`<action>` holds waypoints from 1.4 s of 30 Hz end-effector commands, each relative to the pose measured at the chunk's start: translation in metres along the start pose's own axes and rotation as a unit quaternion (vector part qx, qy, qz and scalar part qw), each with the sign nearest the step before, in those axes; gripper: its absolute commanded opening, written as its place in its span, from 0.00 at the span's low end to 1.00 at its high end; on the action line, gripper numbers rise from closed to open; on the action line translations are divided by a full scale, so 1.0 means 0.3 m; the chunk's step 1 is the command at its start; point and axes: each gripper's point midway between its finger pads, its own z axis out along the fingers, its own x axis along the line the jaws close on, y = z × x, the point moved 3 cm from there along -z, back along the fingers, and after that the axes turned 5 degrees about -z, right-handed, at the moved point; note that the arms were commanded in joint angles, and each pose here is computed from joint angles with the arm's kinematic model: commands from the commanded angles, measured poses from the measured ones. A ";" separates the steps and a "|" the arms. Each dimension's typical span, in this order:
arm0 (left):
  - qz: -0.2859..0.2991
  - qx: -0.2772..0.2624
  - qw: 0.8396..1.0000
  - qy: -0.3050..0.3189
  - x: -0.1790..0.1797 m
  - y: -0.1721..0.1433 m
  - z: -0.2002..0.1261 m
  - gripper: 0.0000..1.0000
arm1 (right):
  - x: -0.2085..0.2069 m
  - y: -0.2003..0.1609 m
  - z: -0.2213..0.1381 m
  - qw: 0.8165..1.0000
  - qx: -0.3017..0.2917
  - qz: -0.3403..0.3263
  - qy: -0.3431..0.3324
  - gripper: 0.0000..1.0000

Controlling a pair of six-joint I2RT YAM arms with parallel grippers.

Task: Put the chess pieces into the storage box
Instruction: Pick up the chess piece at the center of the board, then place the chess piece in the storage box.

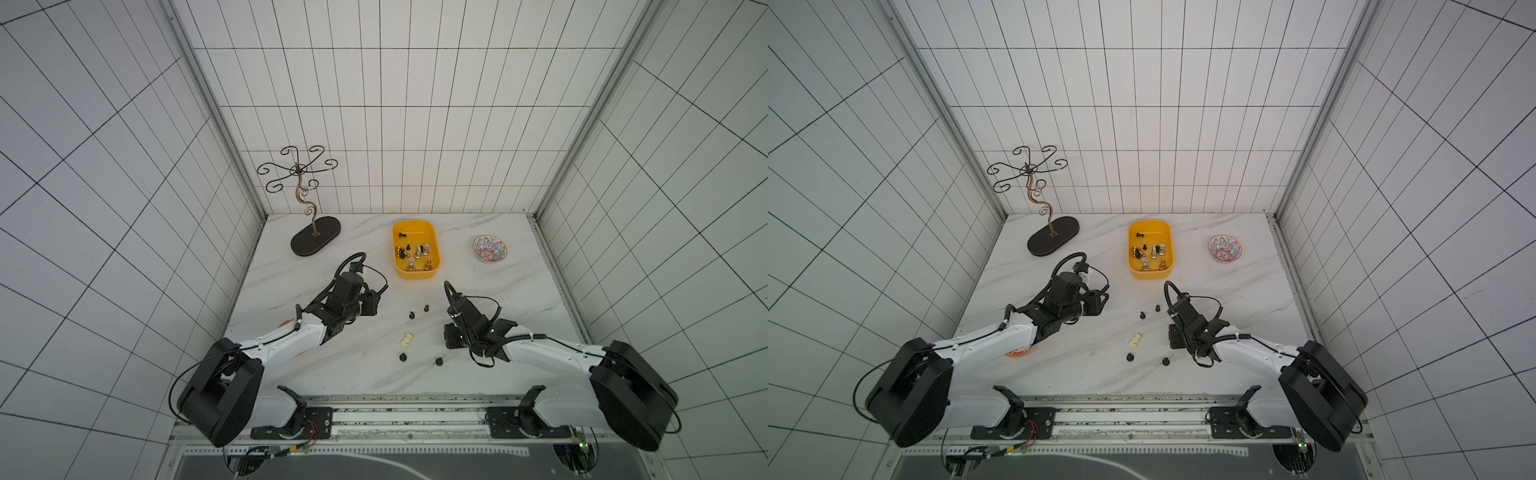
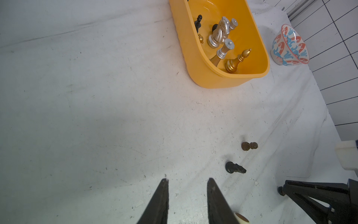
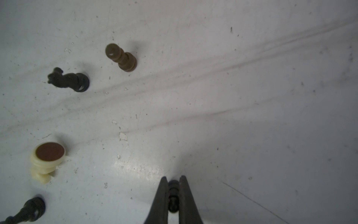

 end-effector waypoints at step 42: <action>-0.008 -0.010 1.000 -0.001 -0.005 -0.015 -0.087 0.33 | -0.024 1.179 0.091 0.973 -0.213 -0.081 0.042 0.06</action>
